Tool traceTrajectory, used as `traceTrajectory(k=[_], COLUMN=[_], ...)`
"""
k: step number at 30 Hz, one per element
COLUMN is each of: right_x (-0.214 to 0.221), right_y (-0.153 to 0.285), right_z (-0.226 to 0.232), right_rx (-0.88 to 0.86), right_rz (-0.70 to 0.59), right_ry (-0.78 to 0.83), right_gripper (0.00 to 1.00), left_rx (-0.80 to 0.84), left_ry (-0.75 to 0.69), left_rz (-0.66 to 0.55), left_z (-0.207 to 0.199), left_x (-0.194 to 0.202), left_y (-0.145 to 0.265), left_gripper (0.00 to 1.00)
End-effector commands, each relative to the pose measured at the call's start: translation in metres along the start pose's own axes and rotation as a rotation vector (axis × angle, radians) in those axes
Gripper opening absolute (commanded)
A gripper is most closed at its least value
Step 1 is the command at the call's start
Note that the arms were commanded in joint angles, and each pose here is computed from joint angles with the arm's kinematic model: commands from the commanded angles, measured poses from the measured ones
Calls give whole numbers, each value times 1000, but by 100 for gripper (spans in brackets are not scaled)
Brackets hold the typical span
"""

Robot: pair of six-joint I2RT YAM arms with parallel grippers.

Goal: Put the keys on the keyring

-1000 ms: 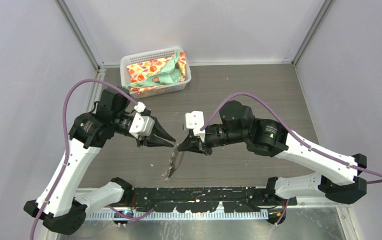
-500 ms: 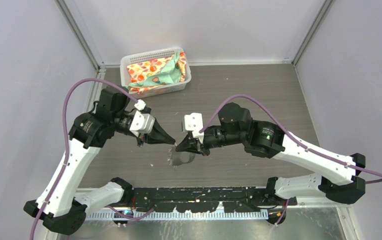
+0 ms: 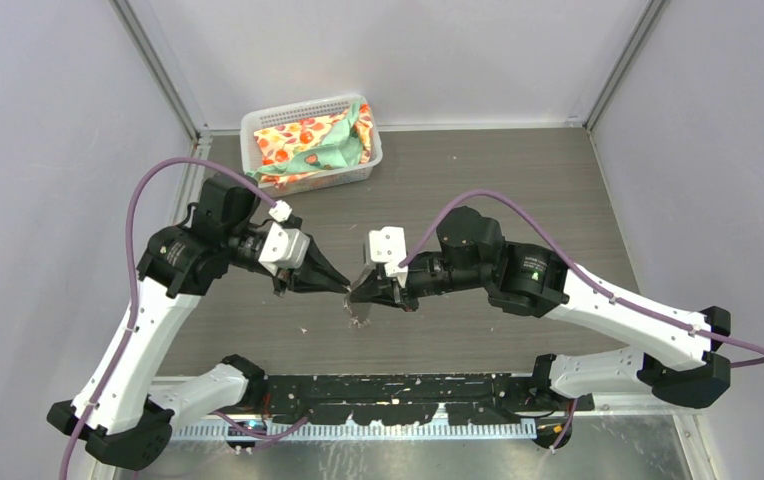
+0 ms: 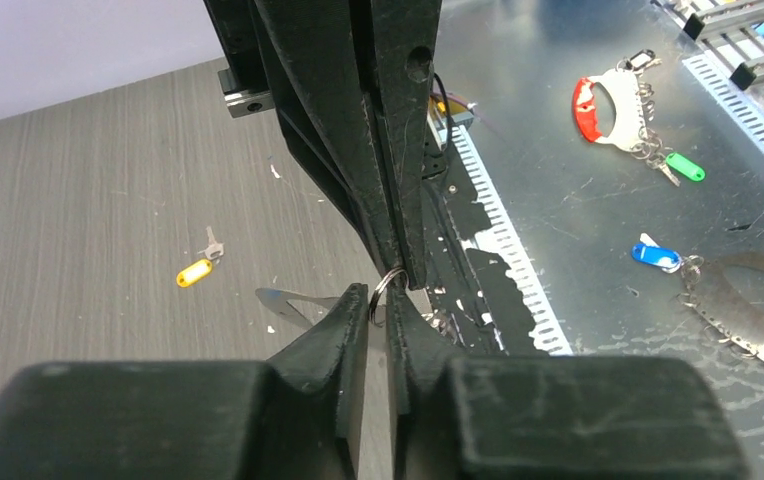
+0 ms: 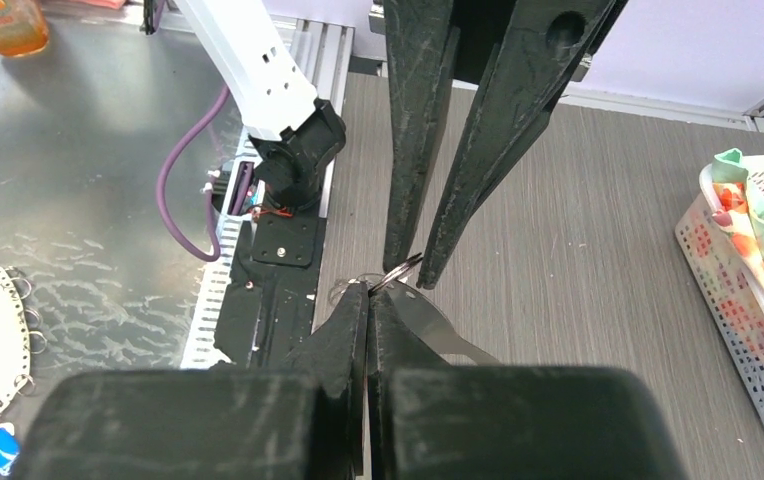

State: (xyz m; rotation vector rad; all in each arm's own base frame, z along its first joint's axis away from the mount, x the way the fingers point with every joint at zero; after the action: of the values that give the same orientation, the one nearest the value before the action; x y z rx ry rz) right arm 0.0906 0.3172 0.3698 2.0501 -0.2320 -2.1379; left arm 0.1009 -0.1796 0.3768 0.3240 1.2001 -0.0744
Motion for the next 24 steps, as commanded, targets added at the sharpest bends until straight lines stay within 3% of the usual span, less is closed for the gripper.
traceTrajectory(k=[1,4,12,15,18,22,24], right_x=[-23,-25,-38,-43,-44,-49,-49], right_y=[4,4,5,12,22,50,61], right_z=[1,0,-11,-12,-13,-17,-20], right_rx=[4,10,122,171,225,320,364], right_rz=[-85,-84,-92,-145,-231,-474,-597], right_ry=[51,47,-87,-156,-202,-241,-248], right_gripper=[1,1,1,22,31,41,51], left_rx=[23,28,25,-51,-184,-310,-328], left_ry=[1,2,19,80,207,272,300], left_rz=[-25,-22,-30,-72,-159,-217,-226], left_z=[-5,-6,-7,9,21,32,36], left_x=[-7,-6,-5,-7,-12,-18,-21], left_y=[0,0,0,-4,-1,5,6], left_gripper=[8,0,0,0,0,0,0])
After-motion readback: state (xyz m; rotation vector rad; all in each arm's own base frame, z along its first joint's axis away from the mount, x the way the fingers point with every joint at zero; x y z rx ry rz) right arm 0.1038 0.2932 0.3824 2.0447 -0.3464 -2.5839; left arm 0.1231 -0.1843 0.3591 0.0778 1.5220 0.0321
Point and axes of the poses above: each gripper's point midway between its finger pads, its own y axis back along the fingers, its own z axis along the line the jaws close on, x = y × z, the point moved 5 cm from there along y, back along the fingers, and after that the axes turned 11 degrees about -y, right-handed, at the moved point
